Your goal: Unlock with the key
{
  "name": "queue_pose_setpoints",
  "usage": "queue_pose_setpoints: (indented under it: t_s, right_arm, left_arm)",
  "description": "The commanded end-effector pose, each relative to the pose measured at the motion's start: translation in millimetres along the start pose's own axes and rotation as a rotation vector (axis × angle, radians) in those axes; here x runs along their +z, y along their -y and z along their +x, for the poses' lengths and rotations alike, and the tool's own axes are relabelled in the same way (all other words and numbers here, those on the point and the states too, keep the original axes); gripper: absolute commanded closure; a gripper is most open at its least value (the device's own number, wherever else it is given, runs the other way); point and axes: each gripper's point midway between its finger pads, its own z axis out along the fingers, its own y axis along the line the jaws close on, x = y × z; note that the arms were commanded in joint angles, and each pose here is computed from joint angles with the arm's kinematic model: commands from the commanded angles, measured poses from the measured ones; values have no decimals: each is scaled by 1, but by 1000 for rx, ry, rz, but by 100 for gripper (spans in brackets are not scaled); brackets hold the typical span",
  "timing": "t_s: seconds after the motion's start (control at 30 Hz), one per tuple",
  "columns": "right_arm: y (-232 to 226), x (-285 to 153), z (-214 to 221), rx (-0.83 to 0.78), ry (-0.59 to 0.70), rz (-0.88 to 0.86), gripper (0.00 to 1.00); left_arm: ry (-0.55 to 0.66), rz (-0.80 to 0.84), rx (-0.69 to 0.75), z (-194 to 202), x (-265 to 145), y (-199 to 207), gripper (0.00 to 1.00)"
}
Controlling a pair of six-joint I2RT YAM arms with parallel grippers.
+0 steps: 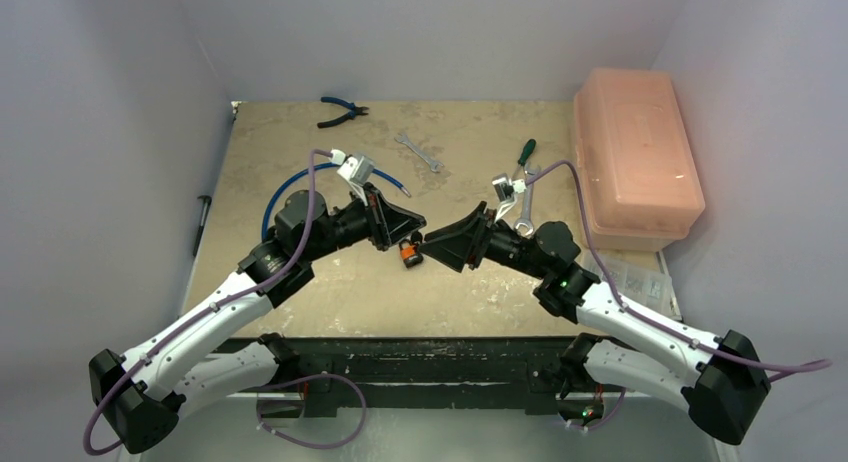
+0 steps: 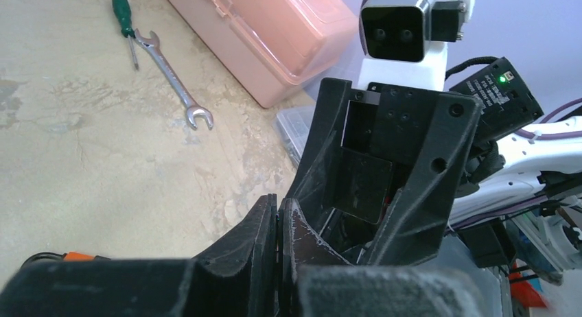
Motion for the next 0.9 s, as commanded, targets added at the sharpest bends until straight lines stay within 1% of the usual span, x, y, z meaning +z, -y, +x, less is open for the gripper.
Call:
queue_pose_setpoints:
  t_s: [0.0, 0.07, 0.33, 0.67, 0.87]
  right_arm:
    - [-22, 0, -23, -46, 70, -56, 41]
    - [-23, 0, -24, -46, 75, -57, 43]
    - [-22, 7, -29, -46, 84, -54, 45]
    - [-23, 18, -36, -43, 89, -61, 46]
    - [-26, 23, -36, -41, 81, -82, 52]
  left_arm:
    - [83, 7, 3, -21, 0, 6, 100]
    - [89, 10, -1, -23, 0, 8, 100]
    - [106, 16, -12, -26, 0, 9, 100]
    - [118, 27, -20, -27, 0, 11, 100]
    - [129, 19, -22, -29, -1, 9, 100]
